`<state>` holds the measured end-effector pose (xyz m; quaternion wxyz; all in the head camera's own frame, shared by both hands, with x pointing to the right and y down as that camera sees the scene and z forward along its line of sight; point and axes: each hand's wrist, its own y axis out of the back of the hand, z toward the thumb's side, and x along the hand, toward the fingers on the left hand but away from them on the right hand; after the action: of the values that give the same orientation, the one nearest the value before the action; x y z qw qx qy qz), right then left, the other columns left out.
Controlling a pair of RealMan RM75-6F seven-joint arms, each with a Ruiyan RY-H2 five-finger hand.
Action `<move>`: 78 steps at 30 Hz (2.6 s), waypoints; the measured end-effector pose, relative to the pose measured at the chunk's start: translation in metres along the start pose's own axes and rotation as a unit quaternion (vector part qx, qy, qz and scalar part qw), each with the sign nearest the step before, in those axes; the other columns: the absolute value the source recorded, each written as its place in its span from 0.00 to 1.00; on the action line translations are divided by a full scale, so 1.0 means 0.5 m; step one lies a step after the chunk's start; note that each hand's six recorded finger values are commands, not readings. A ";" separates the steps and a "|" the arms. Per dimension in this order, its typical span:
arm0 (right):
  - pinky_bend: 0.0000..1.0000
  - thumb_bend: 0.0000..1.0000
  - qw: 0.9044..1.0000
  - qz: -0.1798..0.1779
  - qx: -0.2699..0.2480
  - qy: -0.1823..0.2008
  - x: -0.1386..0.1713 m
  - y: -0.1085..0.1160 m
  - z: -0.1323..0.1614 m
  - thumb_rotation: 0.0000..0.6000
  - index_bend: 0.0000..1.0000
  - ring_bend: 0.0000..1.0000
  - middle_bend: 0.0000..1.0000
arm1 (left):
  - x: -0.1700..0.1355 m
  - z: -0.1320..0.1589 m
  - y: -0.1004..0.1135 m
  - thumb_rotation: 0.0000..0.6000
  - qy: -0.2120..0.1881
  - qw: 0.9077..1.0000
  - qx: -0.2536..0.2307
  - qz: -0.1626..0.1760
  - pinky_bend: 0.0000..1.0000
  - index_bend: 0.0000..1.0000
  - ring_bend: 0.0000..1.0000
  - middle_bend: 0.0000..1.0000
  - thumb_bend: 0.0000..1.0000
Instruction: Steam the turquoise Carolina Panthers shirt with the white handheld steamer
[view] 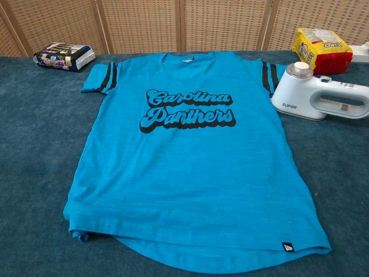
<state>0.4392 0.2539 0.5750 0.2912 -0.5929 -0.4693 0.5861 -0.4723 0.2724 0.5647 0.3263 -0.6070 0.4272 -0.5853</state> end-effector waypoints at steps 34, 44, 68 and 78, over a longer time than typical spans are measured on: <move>0.31 0.24 0.997 -0.004 0.017 0.079 -0.239 -0.036 0.185 0.86 0.21 0.24 0.29 | 0.029 0.029 -0.007 0.92 -0.017 1.000 0.016 -0.010 0.22 0.32 0.22 0.32 0.17; 0.30 0.24 0.997 -0.015 0.071 0.035 -0.330 -0.058 0.180 0.86 0.19 0.24 0.28 | 0.044 0.050 -0.021 0.91 -0.025 0.999 0.022 -0.020 0.22 0.32 0.22 0.32 0.17; 0.30 0.24 0.993 0.007 0.116 0.035 -0.359 -0.125 0.198 0.86 0.19 0.24 0.28 | 0.048 0.052 -0.032 0.91 -0.020 0.999 0.028 -0.031 0.22 0.32 0.22 0.32 0.17; 0.31 0.24 0.986 -0.018 0.164 0.013 -0.388 -0.121 0.160 0.86 0.19 0.24 0.28 | 0.051 0.057 -0.034 0.91 -0.022 0.999 0.030 -0.032 0.22 0.32 0.22 0.32 0.17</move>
<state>0.3736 0.0871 0.6995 0.4013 -0.5359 -0.3737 0.6419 -0.4430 0.2539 0.5881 0.3348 -0.6234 0.3821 -0.5944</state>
